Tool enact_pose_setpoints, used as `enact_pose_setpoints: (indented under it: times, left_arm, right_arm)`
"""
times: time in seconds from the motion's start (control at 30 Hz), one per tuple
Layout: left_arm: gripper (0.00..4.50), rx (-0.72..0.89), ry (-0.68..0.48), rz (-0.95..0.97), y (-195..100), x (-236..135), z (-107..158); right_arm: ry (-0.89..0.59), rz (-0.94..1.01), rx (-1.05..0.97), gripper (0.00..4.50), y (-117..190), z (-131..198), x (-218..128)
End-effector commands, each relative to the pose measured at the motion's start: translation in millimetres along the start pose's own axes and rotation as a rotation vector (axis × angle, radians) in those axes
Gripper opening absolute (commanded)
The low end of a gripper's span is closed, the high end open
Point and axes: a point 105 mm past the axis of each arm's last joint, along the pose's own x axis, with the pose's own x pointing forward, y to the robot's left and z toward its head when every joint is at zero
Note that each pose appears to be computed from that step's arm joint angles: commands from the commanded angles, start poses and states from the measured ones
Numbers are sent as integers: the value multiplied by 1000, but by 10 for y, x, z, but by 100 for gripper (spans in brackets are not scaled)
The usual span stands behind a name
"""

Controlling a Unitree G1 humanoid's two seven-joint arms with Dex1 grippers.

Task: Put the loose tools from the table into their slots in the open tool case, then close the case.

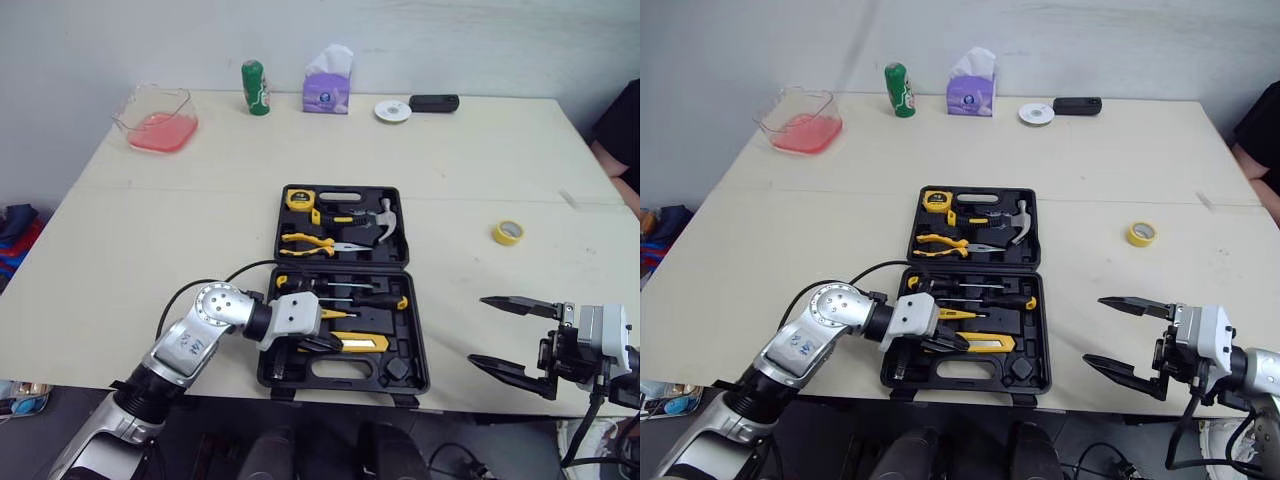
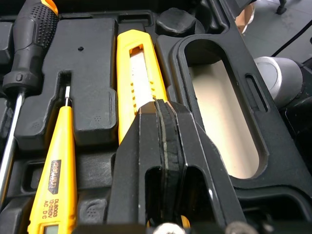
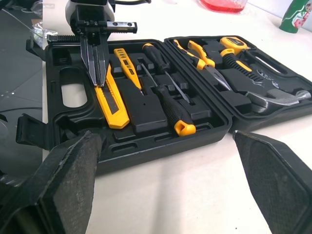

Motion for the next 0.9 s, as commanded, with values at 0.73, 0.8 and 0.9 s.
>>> enact_pose_setpoints:
  times: [0.73, 0.8, 0.9]
  left_arm:
    - [448, 54, -178, 520, 274, -1400, 114]
    - [448, -3, -152, 654, 257, -1670, -50]
    - [448, -101, -93, 906, 174, -2143, -380]
  right_arm:
    - [45, -491, -112, 450, -672, -3, -684]
    - [51, -600, -149, 450, -769, -10, -830]
    - [75, -758, -190, 450, -898, -51, -1066]
